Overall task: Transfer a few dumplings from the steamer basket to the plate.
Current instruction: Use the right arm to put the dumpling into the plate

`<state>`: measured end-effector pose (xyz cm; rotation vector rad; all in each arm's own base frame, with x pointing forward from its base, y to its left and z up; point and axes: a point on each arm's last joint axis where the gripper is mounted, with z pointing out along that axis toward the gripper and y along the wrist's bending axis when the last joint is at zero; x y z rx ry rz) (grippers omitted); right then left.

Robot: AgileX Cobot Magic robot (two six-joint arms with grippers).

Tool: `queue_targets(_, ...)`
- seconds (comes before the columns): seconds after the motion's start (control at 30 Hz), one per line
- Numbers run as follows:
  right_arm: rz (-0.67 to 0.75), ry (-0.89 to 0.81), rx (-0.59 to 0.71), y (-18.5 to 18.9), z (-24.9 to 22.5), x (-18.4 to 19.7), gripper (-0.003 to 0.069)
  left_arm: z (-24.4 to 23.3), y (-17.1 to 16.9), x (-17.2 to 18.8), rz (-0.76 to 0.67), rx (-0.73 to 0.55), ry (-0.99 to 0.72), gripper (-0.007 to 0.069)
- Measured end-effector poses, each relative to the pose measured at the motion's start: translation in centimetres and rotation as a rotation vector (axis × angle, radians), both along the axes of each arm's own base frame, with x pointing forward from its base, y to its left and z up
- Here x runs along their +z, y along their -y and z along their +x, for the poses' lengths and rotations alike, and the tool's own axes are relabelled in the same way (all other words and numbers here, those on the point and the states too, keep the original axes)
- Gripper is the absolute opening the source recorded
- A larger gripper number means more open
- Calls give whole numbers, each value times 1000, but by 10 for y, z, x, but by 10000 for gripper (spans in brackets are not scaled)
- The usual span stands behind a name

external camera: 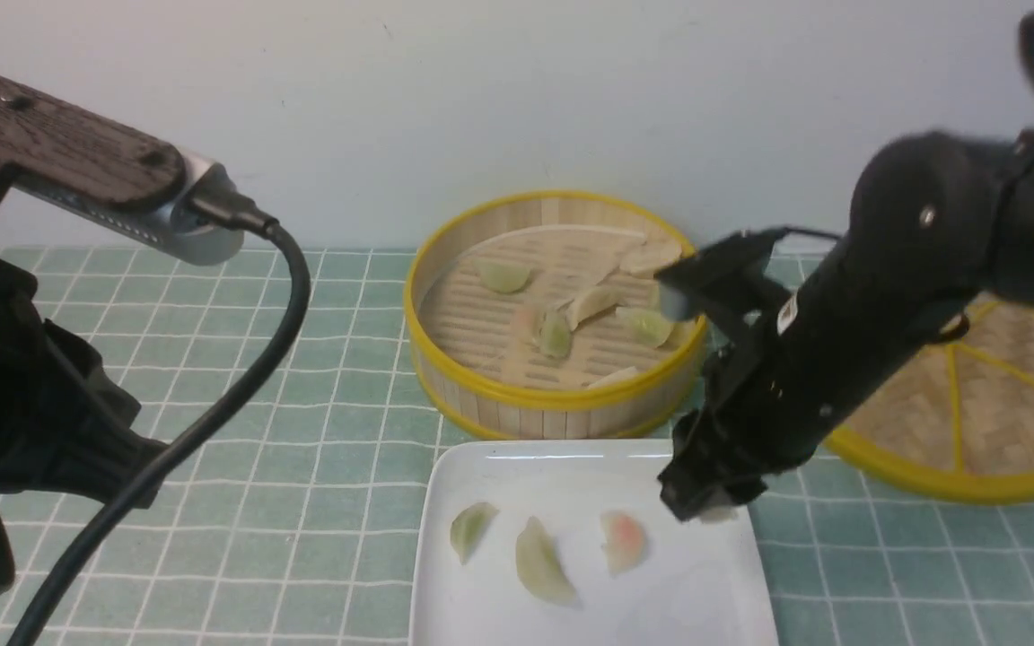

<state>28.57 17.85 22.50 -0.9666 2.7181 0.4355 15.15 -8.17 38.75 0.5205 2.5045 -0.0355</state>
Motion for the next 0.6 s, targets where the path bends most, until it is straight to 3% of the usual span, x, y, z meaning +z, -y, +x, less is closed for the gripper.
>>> queue_targets(0.2, -31, -28, -50, -4, 11, -45, 228, 0, 0, 0, 0, 0, 0, -6)
queue_targets(0.33, -32, -56, -75, -4, 10, -44, 377, 0, 0, 0, -1, 0, 0, -6)
queue_targets(0.4, -26, -74, -83, -4, 7, -32, 411, 0, 0, 0, -4, -1, 5, -6)
queue_targets(0.5, -5, -67, -98, -2, 2, -9, 377, 2, 1, 1, -14, -5, 22, -6)
queue_targets(0.6, 59, 44, -110, 10, -18, 50, 190, 4, 4, 3, -43, -15, 54, -6)
